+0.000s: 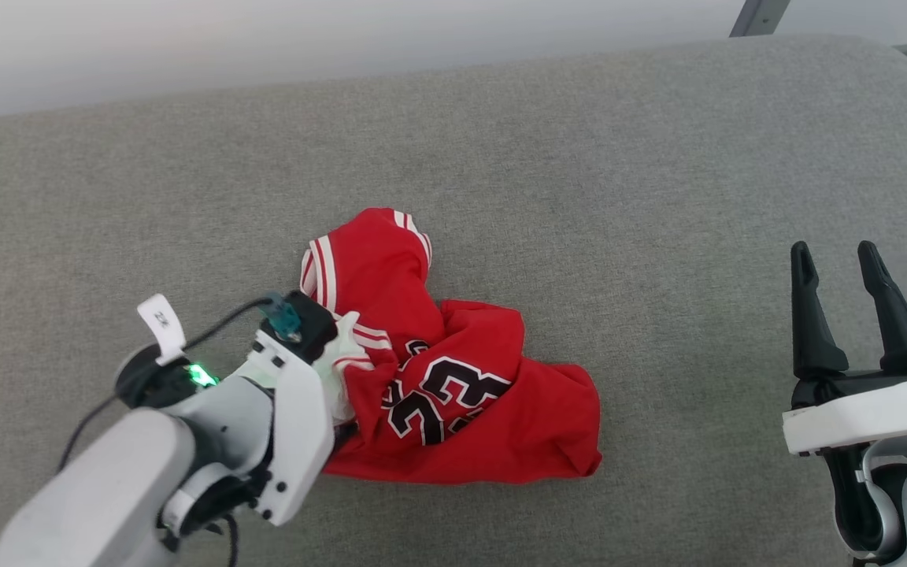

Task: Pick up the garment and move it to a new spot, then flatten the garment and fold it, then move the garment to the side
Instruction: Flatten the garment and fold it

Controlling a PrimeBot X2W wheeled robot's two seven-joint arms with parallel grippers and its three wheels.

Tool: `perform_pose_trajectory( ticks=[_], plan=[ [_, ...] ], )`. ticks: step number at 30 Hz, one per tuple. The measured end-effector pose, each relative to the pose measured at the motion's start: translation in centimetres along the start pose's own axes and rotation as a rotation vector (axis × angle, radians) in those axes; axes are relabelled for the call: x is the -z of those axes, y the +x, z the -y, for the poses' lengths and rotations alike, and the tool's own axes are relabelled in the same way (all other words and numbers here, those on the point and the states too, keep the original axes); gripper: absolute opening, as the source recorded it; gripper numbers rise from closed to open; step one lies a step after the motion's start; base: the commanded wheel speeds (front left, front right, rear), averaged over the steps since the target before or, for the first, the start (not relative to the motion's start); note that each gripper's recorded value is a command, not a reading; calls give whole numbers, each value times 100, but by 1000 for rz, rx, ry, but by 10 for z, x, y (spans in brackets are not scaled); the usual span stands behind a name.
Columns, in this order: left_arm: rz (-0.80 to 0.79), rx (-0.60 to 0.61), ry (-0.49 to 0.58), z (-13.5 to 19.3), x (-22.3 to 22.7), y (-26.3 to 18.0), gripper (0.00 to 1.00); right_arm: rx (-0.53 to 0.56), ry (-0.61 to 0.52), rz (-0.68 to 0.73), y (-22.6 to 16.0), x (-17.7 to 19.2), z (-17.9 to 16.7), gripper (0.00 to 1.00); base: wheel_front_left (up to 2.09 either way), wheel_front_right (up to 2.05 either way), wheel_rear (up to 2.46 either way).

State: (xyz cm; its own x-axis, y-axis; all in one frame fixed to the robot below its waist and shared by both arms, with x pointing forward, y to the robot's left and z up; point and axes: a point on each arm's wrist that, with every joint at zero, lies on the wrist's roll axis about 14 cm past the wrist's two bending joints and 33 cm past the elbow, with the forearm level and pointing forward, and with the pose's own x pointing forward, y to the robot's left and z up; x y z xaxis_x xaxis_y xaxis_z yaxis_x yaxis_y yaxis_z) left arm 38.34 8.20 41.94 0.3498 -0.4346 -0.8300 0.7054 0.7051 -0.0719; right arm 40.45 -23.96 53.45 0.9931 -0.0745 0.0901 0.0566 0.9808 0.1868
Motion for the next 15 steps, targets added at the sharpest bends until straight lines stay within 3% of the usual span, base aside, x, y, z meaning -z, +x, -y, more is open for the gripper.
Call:
perform_pose_trajectory(
  ticks=[15],
  plan=[
    [-8,-90,21,-35,-20,-44,100,-15,4,32,-3,-11,-5,100,0,0,0]
  ],
)
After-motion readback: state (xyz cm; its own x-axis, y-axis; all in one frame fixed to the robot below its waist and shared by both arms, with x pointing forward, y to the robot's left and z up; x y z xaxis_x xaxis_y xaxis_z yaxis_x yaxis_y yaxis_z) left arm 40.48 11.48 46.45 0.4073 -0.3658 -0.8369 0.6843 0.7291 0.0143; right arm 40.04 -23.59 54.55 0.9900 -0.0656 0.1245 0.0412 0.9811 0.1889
